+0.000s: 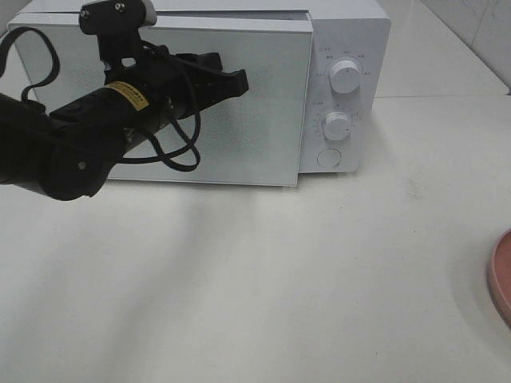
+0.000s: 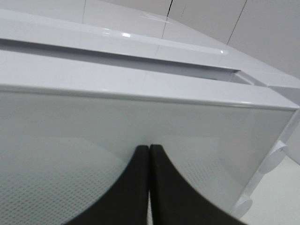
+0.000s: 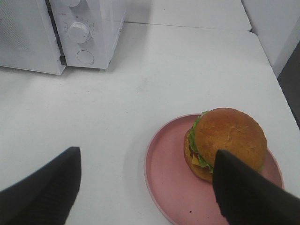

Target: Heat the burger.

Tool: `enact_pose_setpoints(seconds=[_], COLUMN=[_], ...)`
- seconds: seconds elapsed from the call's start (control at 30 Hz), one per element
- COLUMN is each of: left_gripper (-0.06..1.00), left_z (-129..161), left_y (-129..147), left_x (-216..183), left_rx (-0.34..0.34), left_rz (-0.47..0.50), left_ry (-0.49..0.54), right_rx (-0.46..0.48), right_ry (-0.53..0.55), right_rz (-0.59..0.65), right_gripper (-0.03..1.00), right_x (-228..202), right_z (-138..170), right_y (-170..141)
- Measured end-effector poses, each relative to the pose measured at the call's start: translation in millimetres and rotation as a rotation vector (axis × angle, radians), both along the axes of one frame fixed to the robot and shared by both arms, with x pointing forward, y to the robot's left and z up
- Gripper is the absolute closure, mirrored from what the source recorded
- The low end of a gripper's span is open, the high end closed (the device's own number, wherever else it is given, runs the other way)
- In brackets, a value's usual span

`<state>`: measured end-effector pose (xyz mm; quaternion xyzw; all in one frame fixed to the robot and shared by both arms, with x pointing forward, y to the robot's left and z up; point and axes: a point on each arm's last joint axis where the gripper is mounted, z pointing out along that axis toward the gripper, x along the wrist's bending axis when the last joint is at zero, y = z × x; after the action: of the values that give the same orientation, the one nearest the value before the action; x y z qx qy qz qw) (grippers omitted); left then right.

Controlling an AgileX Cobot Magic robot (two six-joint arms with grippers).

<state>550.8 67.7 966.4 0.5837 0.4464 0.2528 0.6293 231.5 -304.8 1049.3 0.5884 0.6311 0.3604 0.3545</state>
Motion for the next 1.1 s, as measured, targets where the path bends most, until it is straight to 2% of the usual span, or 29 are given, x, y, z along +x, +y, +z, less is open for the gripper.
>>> enact_pose_setpoints(seconds=[0.17,0.23,0.5,0.73,1.0,1.07,1.1], left_gripper=[0.94,0.94,0.94,0.94,0.94,0.94,0.94], left_z=[-1.8,-1.9,-5.0,-5.6,-0.1,-1.7,-1.7], left_y=[-13.4,-27.8,-42.4,-47.9,-44.1,-43.3,-43.3], left_x=[7.1,12.6,28.6,29.4,13.2,-4.7,-4.7], left_rx=[-0.007,0.012,0.086,0.098,0.113,0.160,0.160], left_rz=[-0.014,-0.045,-0.041,-0.055,-0.058,-0.102,-0.102], left_ry=[-0.003,0.003,-0.010,-0.011,0.093,0.163,0.163], right_rx=[0.000,0.000,0.000,0.000,0.000,0.000,0.000], right_ry=[0.000,0.000,0.000,0.000,0.000,0.000,0.000], right_rz=[0.000,0.000,0.000,0.000,0.000,0.000,0.000], right_gripper=[0.21,0.21,0.21,0.21,0.21,0.21,0.21], right_x=[0.0,0.0,0.0,0.0,0.0,0.0,0.0], right_z=[0.0,0.0,0.0,0.0,0.0,0.0,0.0], right_y=[0.0,0.0,0.0,0.0,0.0,0.0,0.0])
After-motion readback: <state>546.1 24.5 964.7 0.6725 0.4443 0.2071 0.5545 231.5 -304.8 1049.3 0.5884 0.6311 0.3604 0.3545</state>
